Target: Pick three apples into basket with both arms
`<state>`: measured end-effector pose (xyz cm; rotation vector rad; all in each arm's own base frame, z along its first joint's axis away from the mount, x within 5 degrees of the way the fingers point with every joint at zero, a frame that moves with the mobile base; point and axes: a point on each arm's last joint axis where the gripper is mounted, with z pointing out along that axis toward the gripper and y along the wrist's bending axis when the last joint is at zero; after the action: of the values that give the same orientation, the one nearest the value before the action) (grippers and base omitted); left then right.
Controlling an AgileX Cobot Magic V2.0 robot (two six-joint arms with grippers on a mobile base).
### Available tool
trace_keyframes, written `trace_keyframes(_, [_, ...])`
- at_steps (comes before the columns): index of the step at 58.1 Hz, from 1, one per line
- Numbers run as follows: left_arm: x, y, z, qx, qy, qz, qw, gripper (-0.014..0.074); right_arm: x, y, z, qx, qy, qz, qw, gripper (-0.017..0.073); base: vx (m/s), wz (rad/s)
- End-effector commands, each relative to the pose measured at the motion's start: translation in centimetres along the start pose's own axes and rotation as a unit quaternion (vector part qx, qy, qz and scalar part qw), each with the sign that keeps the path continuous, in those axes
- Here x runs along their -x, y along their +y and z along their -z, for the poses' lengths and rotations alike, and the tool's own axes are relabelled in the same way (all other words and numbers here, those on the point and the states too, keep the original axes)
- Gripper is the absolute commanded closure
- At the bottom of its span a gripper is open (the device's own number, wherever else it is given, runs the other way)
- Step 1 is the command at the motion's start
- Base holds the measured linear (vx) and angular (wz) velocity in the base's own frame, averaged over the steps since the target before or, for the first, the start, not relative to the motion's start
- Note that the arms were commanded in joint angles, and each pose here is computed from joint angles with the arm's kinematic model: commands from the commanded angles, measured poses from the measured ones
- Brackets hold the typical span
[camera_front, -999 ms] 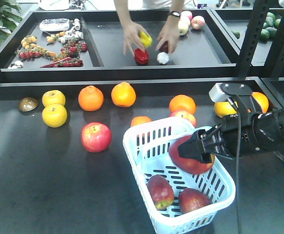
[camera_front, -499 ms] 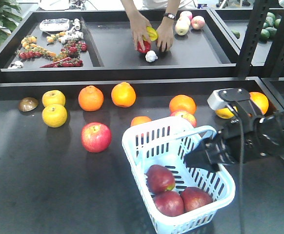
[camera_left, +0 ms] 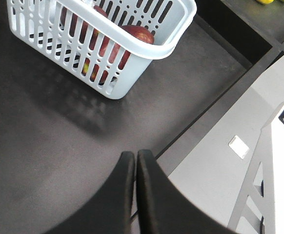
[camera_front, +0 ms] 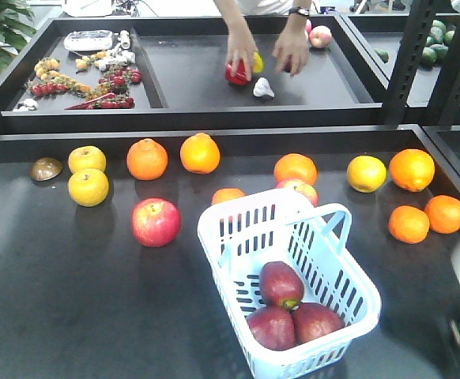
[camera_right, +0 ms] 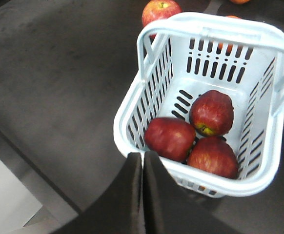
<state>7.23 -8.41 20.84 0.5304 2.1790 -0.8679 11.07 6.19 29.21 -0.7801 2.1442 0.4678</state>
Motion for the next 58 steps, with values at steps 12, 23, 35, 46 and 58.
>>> trace_keyframes(12, [0.9, -0.3, 0.2, -0.004, -0.023, 0.014, 1.0, 0.06, -4.4, 1.9, 2.0, -0.053, -0.068, 0.05, 0.995, 0.0568, 0.0, 0.0])
trace_keyframes(23, [0.9, -0.3, 0.2, -0.004, -0.023, 0.014, 1.0, 0.06, -4.7, 2.6, 2.9, -0.053, -0.088, 0.064, 0.993, 0.0568, 0.0, 0.0])
trace_keyframes(35, [0.9, -0.3, 0.2, -0.004, -0.023, 0.014, 1.0, 0.06, -4.8, 2.6, 2.9, -0.053, -0.089, 0.065, 0.992, 0.0568, 0.0, 0.0])
trace_keyframes(46, [0.9, -0.3, 0.2, -0.004, -0.023, 0.014, 1.0, 0.06, -4.8, 2.6, 2.9, -0.053, -0.089, 0.065, 0.992, 0.0568, 0.0, 0.0])
trace_keyframes(58, [1.8, 0.7, 0.3, 0.057, -0.068, -0.073, 0.993, 0.06, -4.8, 2.6, 2.9, -0.053, -0.089, 0.065, 0.992, 0.0568, 0.0, 0.0])
